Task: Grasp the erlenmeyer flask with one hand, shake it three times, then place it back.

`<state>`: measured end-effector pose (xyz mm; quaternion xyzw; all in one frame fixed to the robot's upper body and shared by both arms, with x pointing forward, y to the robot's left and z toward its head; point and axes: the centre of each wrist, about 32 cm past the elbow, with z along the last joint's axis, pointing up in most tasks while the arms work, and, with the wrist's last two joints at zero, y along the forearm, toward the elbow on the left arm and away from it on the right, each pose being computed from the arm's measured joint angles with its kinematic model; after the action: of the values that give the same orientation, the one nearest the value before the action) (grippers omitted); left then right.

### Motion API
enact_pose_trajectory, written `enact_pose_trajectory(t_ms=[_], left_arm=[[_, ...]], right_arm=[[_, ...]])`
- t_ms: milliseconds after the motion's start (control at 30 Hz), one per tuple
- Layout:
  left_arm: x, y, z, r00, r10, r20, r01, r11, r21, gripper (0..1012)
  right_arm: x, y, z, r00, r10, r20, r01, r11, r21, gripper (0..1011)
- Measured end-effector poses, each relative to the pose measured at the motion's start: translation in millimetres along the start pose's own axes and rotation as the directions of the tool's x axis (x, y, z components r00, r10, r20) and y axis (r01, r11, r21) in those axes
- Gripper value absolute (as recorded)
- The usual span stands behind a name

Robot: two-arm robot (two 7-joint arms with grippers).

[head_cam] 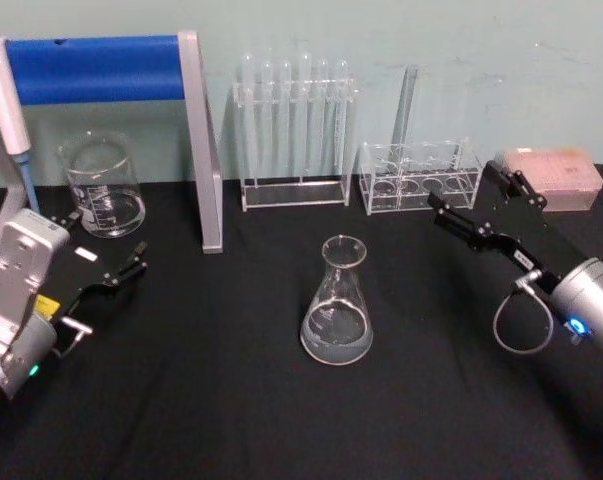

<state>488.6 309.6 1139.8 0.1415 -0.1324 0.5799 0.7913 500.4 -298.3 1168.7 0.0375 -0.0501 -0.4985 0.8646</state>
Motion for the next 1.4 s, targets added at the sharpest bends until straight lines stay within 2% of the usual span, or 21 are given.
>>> enact_pose_trajectory(t_ms=[167, 500, 833, 1033, 1400], left_arm=[[0.0, 0.0, 0.0, 1.0, 0.0, 0.0, 0.0, 1.0, 0.0, 1001], [0.0, 0.0, 0.0, 1.0, 0.0, 0.0, 0.0, 1.0, 0.0, 1001], [0.0, 0.0, 0.0, 1.0, 0.0, 0.0, 0.0, 1.0, 0.0, 1001], [0.0, 0.0, 0.0, 1.0, 0.0, 0.0, 0.0, 1.0, 0.0, 1001], [0.0, 0.0, 0.0, 1.0, 0.0, 0.0, 0.0, 1.0, 0.0, 1001]], right_arm=[[-2.4, 7.5, -6.1, 0.998, -0.069, 0.009, 0.069, 0.997, -0.032, 1003], [-2.8, 15.9, -19.7, 0.993, -0.116, 0.001, 0.116, 0.986, -0.123, 1003], [-3.8, 18.6, -37.7, 0.988, -0.149, -0.028, 0.138, 0.961, -0.239, 1003], [-4.5, 19.5, -39.4, 0.986, -0.165, -0.033, 0.152, 0.954, -0.257, 1003], [-4.4, 19.3, -39.2, 0.986, -0.166, -0.033, 0.152, 0.954, -0.259, 1003]])
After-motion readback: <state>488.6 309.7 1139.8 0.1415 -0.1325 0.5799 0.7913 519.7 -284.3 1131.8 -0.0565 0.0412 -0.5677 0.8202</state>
